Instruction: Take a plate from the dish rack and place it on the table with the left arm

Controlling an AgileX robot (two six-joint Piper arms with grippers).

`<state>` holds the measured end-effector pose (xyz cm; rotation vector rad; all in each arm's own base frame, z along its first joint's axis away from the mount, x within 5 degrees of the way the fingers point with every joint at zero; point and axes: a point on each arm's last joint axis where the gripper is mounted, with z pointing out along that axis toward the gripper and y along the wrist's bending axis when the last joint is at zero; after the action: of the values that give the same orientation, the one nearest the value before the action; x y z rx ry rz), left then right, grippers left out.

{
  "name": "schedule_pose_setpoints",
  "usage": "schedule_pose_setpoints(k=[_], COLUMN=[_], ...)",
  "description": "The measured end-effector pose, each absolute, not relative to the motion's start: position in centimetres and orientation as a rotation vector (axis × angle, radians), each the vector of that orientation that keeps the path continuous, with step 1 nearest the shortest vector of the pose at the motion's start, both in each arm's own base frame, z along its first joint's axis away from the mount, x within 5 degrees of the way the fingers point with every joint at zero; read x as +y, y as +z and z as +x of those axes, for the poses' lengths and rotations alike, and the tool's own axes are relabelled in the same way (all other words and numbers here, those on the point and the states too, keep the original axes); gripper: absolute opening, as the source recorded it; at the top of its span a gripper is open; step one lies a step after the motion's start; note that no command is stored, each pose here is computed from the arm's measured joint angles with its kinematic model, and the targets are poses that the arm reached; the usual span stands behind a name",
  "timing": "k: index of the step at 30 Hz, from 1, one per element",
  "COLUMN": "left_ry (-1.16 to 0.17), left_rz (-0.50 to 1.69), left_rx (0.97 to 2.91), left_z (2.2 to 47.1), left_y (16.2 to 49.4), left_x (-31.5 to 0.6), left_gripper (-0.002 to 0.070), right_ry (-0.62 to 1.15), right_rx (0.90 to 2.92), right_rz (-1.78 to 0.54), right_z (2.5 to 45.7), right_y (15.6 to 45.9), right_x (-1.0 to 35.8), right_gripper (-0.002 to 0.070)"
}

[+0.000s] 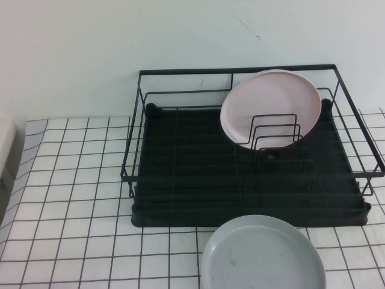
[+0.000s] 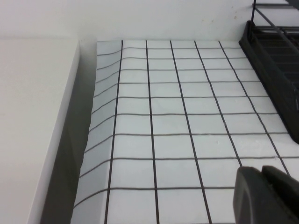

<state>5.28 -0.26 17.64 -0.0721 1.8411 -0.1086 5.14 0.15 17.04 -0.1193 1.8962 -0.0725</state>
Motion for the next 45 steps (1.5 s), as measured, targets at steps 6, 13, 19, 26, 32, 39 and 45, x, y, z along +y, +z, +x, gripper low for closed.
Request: schedule_pose_setpoints(k=[6,13,19,26,32,39,45], left_ry=[-0.112,-0.121,-0.123,-0.228,-0.148,-0.090,-0.158], left_rz=[-0.073,-0.073,-0.067,-0.100,-0.060,-0.225,-0.084], left_rx=[1.702,1.325,0.975,0.825,1.233,1.562,1.941], left_z=[5.6,5.4,4.1,3.2,3.7,5.8,10.3], left_y=[18.7,22.1,25.0,26.1,28.9,33.3,34.3], left_x=[-0.2,-0.1,0.1,0.1,-0.2,0.9,-0.7], left_gripper=[-0.0003,-0.0003,-0.0003,-0.0003,-0.0003,-0.0003,-0.0003], right_ry=[-0.072,-0.072,-0.072,-0.072,-0.072,-0.072,-0.072], right_rx=[1.896,1.896,1.896,1.896,1.896,1.896,1.896], right_rz=[-0.119,-0.119,-0.119,-0.119,-0.119,-0.119,-0.119], right_z=[5.1,5.1,5.1,5.1,5.1,5.1,5.1], right_y=[17.0,17.0,17.0,17.0,17.0,17.0,17.0], right_x=[0.1,0.1,0.1,0.1,0.1,0.1,0.1], right_gripper=[-0.0004,-0.0004,-0.0004,-0.0004,-0.0004,-0.0004,-0.0004])
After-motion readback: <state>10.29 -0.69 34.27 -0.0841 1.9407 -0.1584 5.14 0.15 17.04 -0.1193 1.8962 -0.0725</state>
